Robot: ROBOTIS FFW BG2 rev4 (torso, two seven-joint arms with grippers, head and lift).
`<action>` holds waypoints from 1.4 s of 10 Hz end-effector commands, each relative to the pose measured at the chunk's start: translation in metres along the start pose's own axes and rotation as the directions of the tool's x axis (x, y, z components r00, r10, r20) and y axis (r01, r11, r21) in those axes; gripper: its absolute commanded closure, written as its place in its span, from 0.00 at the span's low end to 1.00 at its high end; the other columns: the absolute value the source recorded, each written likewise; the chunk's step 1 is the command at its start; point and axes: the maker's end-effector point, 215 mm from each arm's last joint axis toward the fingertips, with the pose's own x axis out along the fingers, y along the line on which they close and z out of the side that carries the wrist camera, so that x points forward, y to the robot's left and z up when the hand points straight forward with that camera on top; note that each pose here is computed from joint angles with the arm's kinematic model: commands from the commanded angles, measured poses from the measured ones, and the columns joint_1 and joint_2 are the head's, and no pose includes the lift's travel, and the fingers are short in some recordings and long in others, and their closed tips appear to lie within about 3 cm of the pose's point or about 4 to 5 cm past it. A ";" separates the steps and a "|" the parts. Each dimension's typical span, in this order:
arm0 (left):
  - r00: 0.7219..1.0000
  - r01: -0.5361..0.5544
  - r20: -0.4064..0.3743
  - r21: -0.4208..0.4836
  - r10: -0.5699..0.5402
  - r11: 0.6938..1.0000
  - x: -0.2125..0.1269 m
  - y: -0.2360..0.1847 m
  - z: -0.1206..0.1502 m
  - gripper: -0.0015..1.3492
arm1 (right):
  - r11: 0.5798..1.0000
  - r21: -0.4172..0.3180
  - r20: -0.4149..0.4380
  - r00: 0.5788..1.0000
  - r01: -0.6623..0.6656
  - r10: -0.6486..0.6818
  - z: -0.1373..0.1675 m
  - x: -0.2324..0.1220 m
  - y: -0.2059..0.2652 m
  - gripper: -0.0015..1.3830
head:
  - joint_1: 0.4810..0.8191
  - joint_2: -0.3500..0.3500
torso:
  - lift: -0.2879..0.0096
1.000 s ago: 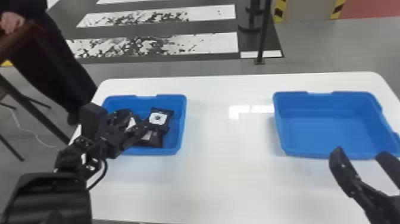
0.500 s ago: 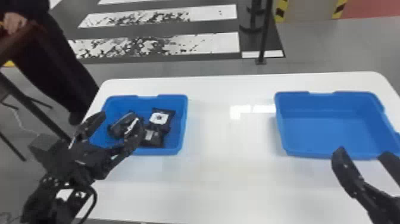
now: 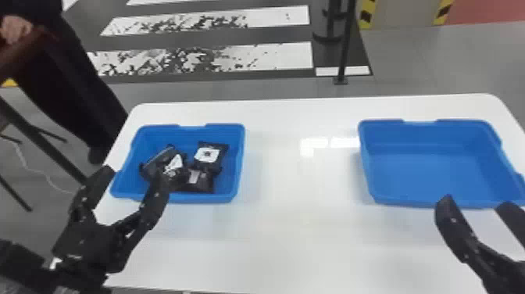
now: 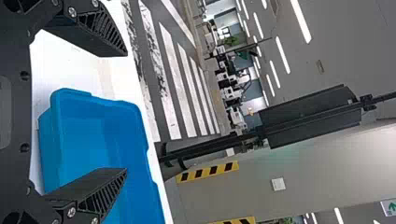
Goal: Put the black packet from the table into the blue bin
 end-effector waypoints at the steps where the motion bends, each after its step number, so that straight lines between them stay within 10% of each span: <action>1: 1.000 -0.006 0.028 0.008 0.006 1.000 -0.009 0.000 0.016 0.14 | 1.000 0.002 -0.001 1.000 0.002 -0.002 0.000 -0.001 0.000 0.10 | 0.63 0.68 | 0.60; 14: 1.000 -0.009 0.029 -0.033 0.010 0.999 -0.010 -0.008 0.020 0.14 | 1.000 0.000 0.003 1.000 -0.004 0.004 0.001 0.001 0.002 0.10 | 0.63 0.67 | 0.60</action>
